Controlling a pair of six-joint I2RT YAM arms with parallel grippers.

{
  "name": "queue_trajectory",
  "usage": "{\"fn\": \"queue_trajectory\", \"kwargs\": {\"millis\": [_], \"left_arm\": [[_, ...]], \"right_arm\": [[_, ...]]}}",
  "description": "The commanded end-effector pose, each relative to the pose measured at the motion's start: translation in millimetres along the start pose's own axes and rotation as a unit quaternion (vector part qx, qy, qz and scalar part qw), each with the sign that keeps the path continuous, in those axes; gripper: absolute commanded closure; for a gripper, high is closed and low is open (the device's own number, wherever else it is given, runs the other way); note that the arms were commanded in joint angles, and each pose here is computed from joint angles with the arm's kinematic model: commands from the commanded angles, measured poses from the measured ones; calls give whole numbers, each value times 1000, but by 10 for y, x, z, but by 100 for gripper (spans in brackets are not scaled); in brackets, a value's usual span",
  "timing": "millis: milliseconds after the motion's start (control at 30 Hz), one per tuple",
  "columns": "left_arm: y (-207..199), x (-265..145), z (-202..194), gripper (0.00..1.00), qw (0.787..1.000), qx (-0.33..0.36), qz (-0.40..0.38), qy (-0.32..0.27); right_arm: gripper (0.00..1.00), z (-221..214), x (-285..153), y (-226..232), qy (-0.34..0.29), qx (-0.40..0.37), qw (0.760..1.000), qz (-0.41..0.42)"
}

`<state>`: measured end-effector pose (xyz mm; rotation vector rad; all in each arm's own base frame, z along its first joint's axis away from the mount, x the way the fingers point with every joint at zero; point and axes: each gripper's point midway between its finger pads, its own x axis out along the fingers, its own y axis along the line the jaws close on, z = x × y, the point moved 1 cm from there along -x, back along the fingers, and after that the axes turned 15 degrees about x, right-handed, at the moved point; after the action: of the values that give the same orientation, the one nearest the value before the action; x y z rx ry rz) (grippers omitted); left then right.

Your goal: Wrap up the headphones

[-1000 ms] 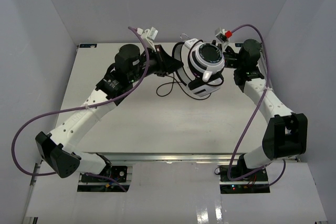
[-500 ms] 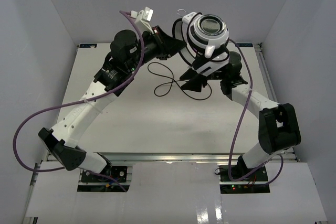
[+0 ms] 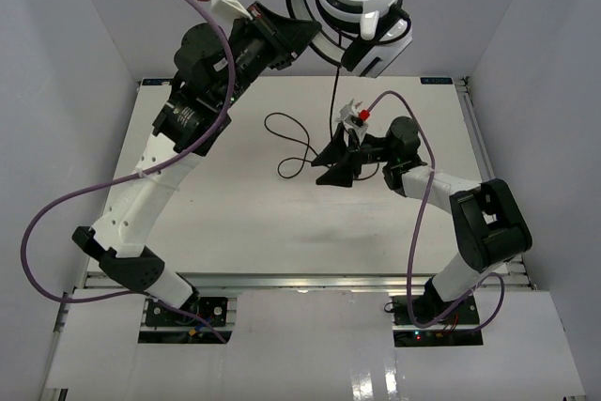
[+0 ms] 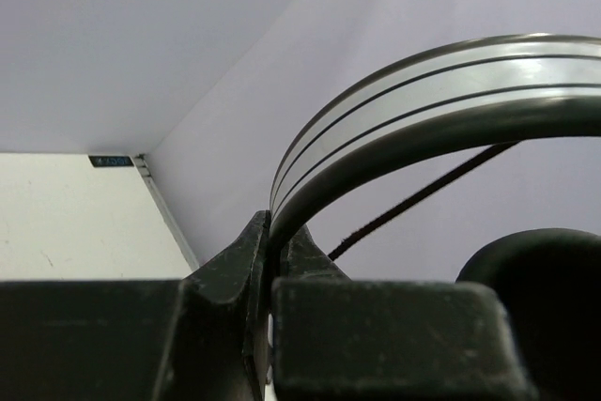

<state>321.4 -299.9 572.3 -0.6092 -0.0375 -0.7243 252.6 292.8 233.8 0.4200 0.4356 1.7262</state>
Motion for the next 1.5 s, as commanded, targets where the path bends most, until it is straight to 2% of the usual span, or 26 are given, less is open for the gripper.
{"fn": "queue_trajectory", "kwargs": {"millis": [0,67,133,200,267,300,333,533,667,833,1000,1100,1267,1467], "left_arm": [[-16,-319,806,100,991,-14,55,-123],[103,-391,902,100,985,-9,90,-145],[231,-510,1024,100,977,1,129,-172],[384,-649,1083,100,968,20,164,-191],[603,-785,1130,100,951,44,219,-211],[682,-803,1098,100,947,64,235,-209],[756,-880,1131,100,939,74,257,-217],[1192,-1073,1047,100,896,156,350,-225],[1496,-1009,726,100,885,190,383,-184],[1910,-869,197,100,873,231,415,-111],[2307,-826,-424,100,867,249,431,-32],[2504,-786,-806,100,868,248,430,12],[2691,-708,-1449,100,888,216,398,74],[2630,-625,-1863,100,918,179,336,115]], "right_arm": [[33,-87,78,205,11,-55,998,30],[38,-134,90,239,16,-66,997,29],[53,-161,102,275,19,-71,997,24],[73,-192,100,305,26,-57,998,11],[84,-141,84,332,27,-79,996,-16],[88,-73,68,327,24,-117,992,-33],[91,-63,37,276,31,-110,991,-66],[92,105,-190,232,106,-198,953,-205],[92,295,-266,350,143,-263,918,-261],[92,788,-422,518,155,-352,865,-323],[92,1190,-478,673,137,-396,839,-347],[92,1363,-463,758,123,-409,834,-349],[92,1606,-534,790,109,-431,812,-379],[92,1547,-557,621,122,-430,804,-393]]}}
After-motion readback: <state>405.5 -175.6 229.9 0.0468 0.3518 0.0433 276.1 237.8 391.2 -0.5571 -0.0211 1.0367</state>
